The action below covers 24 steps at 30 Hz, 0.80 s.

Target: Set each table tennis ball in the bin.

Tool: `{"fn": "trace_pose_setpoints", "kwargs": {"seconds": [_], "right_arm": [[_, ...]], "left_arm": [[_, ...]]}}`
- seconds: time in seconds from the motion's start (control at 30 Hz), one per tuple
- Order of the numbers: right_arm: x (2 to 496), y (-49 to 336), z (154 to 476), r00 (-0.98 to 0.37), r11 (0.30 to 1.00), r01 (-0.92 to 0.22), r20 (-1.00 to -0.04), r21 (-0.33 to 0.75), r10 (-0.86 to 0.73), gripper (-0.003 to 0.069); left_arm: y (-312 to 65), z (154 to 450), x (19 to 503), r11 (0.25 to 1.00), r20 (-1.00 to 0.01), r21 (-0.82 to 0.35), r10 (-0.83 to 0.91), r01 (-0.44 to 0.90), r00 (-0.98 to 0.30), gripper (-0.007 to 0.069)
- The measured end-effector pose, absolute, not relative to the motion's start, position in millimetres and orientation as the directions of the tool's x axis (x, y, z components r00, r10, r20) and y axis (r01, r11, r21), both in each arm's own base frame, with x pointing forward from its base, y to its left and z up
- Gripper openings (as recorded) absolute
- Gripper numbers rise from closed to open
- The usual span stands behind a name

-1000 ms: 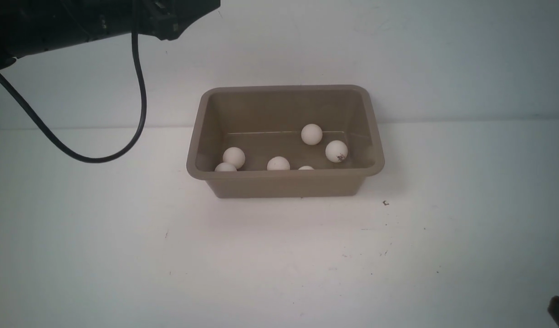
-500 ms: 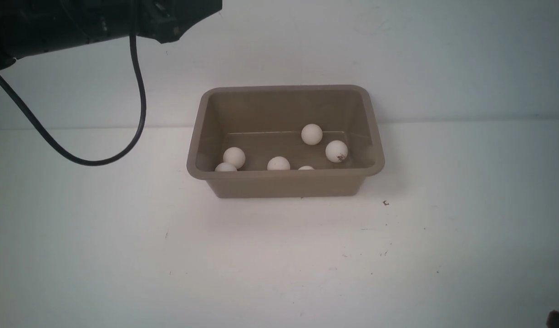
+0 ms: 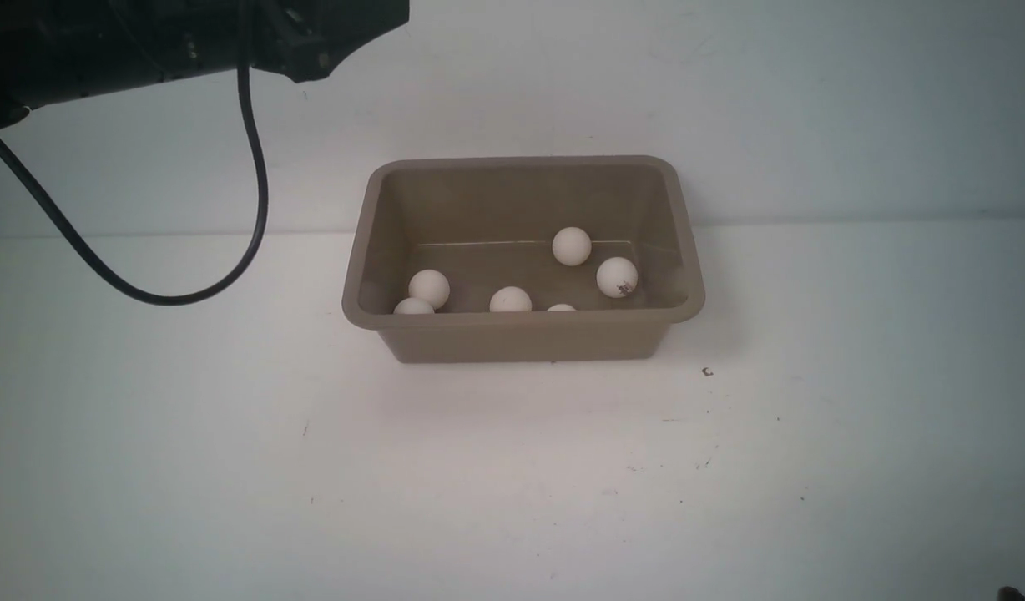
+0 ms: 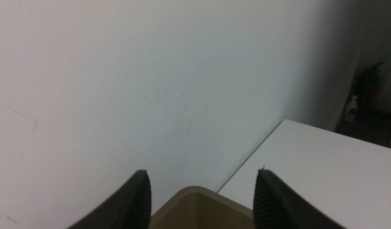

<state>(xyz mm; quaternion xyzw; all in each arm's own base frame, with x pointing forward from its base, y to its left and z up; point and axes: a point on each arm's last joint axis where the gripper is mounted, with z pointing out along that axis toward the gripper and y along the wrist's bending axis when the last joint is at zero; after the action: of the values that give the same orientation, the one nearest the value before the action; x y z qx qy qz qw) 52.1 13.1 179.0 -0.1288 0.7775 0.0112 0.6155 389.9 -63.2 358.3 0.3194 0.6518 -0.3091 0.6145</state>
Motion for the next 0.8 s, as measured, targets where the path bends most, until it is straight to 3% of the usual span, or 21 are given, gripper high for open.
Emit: {"fn": "trace_pose_setpoints", "kwargs": {"seconds": [0.23, 0.47, 0.53, 0.73, 0.8], "right_arm": [[52.1, 13.1, 179.1, -0.209, 0.967, -0.214, -0.960, -0.139, -0.185, 0.0482], [52.1, 13.2, 179.1, -0.203, 0.962, -0.219, -0.957, -0.163, -0.208, 0.0482], [52.1, 13.2, 179.1, -0.203, 0.962, -0.220, -0.956, -0.165, -0.210, 0.0482], [52.1, 13.2, 179.1, -0.202, 0.961, -0.220, -0.956, -0.167, -0.213, 0.0482], [52.1, 13.2, 179.1, -0.202, 0.961, -0.220, -0.956, -0.167, -0.213, 0.0482]], "left_arm": [[-70.2, 361.6, 379.4, 0.489, -0.998, -0.063, -0.015, 0.870, -0.063, 0.0394], [-71.1, 362.1, 377.8, 0.469, -0.995, -0.095, -0.034, 0.878, -0.090, 0.0394], [-70.6, 361.8, 378.7, 0.480, -0.995, -0.096, -0.032, 0.872, -0.091, 0.0394], [-72.4, 373.9, 392.9, 0.622, -0.998, -0.051, -0.009, 0.782, -0.059, 0.0394], [-76.0, 386.6, 399.8, 0.700, -0.999, -0.036, -0.011, 0.713, -0.039, 0.0394]]}}
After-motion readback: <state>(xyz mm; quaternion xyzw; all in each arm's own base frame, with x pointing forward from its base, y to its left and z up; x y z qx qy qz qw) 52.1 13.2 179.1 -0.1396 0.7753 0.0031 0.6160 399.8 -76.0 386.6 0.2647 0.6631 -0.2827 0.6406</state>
